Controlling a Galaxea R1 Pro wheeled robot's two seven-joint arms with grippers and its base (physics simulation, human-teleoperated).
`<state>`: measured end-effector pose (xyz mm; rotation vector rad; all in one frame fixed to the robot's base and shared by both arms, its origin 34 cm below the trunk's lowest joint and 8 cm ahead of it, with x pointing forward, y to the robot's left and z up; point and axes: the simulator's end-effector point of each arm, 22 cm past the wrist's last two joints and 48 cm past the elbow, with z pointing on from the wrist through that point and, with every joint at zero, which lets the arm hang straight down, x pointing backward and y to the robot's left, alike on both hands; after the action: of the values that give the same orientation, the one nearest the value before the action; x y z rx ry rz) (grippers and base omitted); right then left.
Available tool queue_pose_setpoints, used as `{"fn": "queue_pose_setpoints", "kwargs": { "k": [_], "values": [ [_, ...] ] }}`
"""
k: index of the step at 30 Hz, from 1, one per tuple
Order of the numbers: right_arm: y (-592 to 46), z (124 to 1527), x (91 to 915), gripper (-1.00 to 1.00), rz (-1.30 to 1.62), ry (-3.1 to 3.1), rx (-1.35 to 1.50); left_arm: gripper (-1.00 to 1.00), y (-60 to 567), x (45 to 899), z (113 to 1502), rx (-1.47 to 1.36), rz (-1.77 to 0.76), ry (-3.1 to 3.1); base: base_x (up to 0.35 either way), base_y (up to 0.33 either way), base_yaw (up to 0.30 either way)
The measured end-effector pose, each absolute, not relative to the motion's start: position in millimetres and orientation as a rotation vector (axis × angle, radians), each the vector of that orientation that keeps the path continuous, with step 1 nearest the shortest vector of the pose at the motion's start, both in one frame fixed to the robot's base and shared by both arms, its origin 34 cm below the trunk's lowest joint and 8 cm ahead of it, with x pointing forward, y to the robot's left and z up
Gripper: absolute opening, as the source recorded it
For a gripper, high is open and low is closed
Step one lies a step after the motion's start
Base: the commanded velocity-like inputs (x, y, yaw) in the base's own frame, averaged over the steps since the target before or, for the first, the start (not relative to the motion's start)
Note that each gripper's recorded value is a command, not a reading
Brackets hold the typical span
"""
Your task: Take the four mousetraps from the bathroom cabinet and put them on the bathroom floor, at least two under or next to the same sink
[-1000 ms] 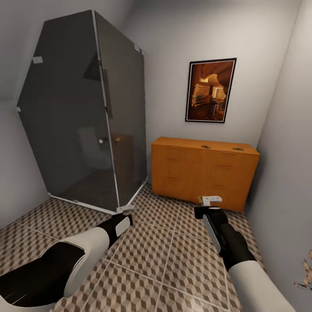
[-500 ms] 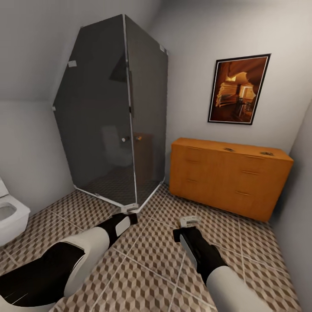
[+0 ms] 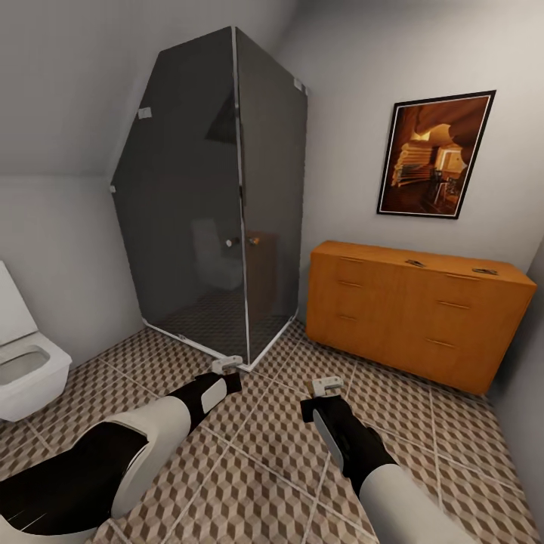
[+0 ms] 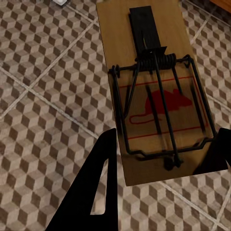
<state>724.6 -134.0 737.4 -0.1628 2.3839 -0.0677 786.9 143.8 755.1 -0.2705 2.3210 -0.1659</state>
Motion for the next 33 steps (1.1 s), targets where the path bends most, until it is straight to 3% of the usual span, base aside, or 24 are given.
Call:
{"fn": "queue_pose_setpoints", "kwargs": {
  "k": [8,27,33],
  "values": [
    [-137.0,739.7,725.9,-1.00,-0.092,2.377,-0.170,-1.00,144.7,786.1,754.0,-0.272,-0.162,2.324,0.000,0.000,0.053],
    [-136.3,740.6,725.6,-1.00,-0.088,2.381,-0.169,-1.00,144.2,786.3,754.3,-0.273,-0.166,2.323,0.000,0.000,0.286],
    [-136.6,740.2,725.2,-1.00,-0.088,2.384,-0.168,-1.00,144.3,786.2,754.1,-0.273,-0.164,2.324,0.000,0.000,0.082]
  ]
}}
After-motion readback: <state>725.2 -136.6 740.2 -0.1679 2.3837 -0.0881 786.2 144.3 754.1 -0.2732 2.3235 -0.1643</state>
